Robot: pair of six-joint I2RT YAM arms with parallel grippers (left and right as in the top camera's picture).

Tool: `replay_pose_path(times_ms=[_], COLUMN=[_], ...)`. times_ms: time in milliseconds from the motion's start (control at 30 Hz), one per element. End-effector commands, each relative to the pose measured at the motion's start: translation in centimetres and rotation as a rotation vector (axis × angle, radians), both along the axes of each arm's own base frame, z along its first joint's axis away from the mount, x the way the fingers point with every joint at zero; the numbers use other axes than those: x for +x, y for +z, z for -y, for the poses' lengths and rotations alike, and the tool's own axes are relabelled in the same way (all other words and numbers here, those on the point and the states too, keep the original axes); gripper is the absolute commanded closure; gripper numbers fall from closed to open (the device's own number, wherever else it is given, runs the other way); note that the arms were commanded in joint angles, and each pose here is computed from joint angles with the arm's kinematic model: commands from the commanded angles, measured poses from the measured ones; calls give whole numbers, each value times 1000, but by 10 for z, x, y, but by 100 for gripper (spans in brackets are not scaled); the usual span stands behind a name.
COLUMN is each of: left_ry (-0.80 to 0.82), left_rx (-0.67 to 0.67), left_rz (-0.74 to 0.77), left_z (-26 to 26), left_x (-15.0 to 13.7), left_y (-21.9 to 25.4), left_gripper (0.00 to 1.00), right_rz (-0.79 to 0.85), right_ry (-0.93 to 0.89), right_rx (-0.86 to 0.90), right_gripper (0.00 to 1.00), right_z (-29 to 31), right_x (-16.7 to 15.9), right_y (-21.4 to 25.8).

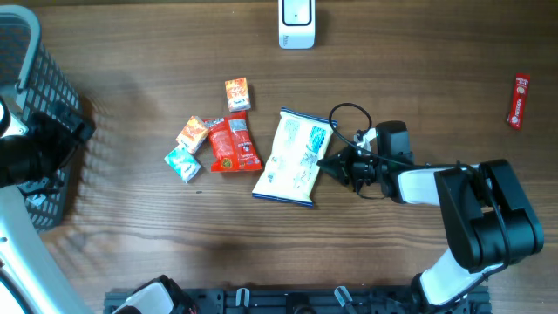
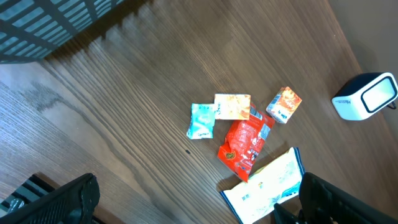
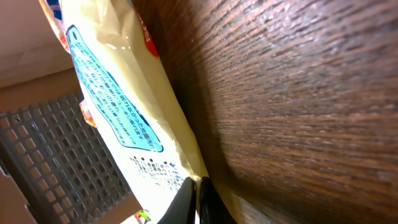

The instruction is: Scan the item barcode

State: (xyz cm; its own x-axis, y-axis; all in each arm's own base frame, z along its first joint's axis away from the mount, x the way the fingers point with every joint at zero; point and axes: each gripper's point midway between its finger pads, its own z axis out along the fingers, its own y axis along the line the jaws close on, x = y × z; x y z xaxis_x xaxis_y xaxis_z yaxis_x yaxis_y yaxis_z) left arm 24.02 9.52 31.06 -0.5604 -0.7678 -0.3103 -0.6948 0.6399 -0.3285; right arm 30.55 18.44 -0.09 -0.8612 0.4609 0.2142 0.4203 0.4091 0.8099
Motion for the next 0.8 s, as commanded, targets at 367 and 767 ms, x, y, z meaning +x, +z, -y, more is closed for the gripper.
replay_pose_path(times_ms=[367, 767], left_ry=[0, 0], left_rx=[6, 6], left_rz=[2, 2], left_z=[-1, -1], left_x=[0, 0], left_y=[0, 0], left_gripper=[0, 0], right_rz=[248, 101], right_ry=[-49, -52], right_rx=[-147, -198], right_gripper=[96, 0], right_z=[78, 83], right_x=[14, -8], right_y=[48, 27])
